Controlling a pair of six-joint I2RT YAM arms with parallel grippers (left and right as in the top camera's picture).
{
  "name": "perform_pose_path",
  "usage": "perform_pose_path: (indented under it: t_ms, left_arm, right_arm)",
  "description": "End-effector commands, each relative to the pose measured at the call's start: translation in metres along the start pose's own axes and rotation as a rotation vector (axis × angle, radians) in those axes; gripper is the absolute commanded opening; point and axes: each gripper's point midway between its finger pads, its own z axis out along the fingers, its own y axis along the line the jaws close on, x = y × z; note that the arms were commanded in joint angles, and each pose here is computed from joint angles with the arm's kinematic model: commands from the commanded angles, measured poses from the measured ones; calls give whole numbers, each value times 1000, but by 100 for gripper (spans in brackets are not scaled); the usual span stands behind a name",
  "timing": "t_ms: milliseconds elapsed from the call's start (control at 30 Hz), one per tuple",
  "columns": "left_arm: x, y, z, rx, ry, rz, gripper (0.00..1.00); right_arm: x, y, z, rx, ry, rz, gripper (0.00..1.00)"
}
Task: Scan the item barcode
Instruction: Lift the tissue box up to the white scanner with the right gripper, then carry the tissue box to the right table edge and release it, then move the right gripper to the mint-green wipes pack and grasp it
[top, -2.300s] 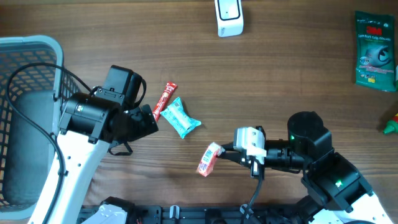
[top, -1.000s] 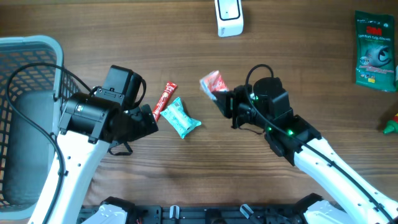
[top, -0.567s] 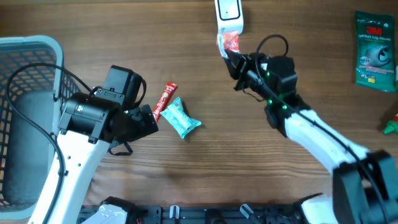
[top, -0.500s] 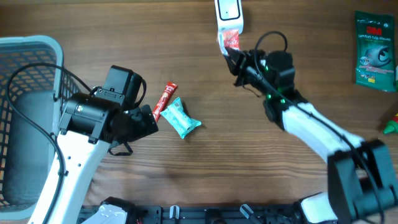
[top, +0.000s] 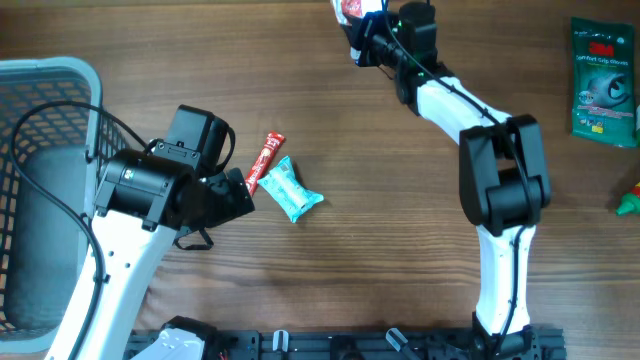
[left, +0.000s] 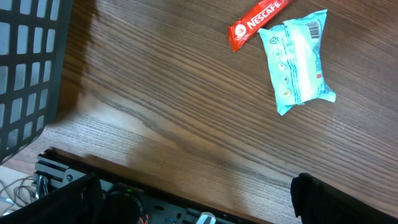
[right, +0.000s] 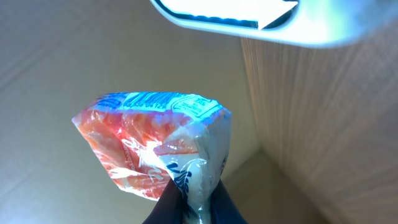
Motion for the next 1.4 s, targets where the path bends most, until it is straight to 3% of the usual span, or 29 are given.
perform_pose_path:
  t_ms: [0, 167, 333, 567, 733, 967, 1067, 1200, 1233, 1300, 1367]
  left_arm:
    - [0, 0, -2, 8, -4, 11, 100]
    - [0, 0, -2, 8, -4, 11, 100]
    - [0, 0, -2, 8, -4, 11, 100]
    - [0, 0, -2, 8, -4, 11, 100]
    - [0, 0, -2, 8, -4, 11, 100]
    - [0, 0, -2, 8, -4, 11, 100]
    - [0, 0, -2, 8, -4, 11, 100]
    - [0, 0, -2, 8, -4, 11, 100]
    - [0, 0, -2, 8, -4, 11, 100]
    - [0, 0, -2, 8, -4, 11, 100]
    - [0, 0, -2, 8, -4, 11, 100]
  right_arm:
    - [-16, 4, 15, 7, -26, 16, 5]
    - [-29, 1, 15, 18, -73, 24, 5]
    - [-48, 0, 6, 68, -123, -259, 5]
    - [-40, 91, -80, 72, -257, -524, 5]
    - [-100, 133, -192, 211, -646, -631, 5]
    - [-236, 83, -337, 592, -1097, -476, 5]
    - [-277, 56, -362, 743, -1089, -509, 4]
    - [-312, 3, -384, 897, -1064, -404, 5]
    - [-317, -2, -389, 910, -1065, -387, 6]
    - [-321, -3, -397, 913, -1074, -373, 36]
    - [-322, -1, -406, 935, -1065, -396, 54]
